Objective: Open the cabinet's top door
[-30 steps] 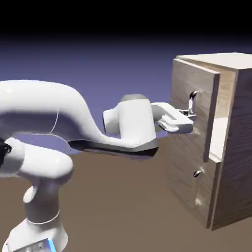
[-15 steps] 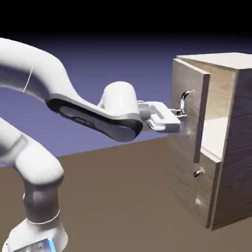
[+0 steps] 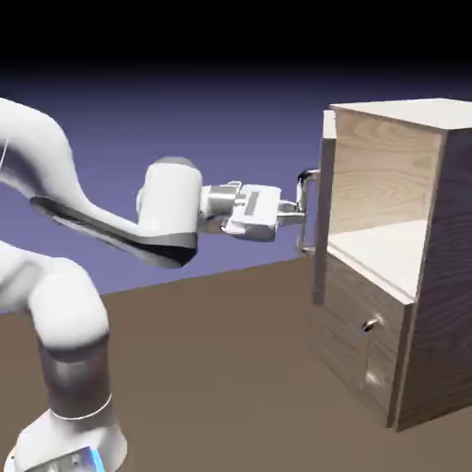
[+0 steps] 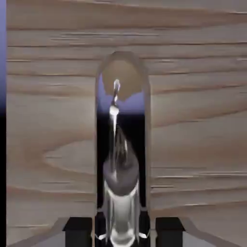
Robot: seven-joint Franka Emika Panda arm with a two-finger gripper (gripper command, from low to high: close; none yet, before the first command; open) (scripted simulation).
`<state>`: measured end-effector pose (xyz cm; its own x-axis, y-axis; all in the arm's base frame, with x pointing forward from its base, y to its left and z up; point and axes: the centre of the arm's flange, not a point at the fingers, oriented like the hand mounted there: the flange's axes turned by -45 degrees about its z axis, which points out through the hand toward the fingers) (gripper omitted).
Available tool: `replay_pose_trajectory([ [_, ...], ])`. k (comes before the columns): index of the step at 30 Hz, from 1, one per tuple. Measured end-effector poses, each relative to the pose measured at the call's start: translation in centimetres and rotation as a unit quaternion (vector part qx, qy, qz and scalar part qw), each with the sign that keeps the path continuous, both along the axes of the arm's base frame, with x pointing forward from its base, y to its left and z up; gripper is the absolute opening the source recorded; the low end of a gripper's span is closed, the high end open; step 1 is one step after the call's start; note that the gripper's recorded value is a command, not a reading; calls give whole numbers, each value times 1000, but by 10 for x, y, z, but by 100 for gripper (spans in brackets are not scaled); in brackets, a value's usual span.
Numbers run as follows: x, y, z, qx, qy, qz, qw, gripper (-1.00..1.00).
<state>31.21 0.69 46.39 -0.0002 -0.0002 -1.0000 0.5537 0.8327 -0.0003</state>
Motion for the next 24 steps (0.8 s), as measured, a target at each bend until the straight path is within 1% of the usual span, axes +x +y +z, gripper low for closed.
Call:
replay_pose_trajectory([
  [13, -24, 69, 0, 0, 0, -128, 992, -100],
  [24, -29, 148, 0, 0, 0, -262, 965, -100],
])
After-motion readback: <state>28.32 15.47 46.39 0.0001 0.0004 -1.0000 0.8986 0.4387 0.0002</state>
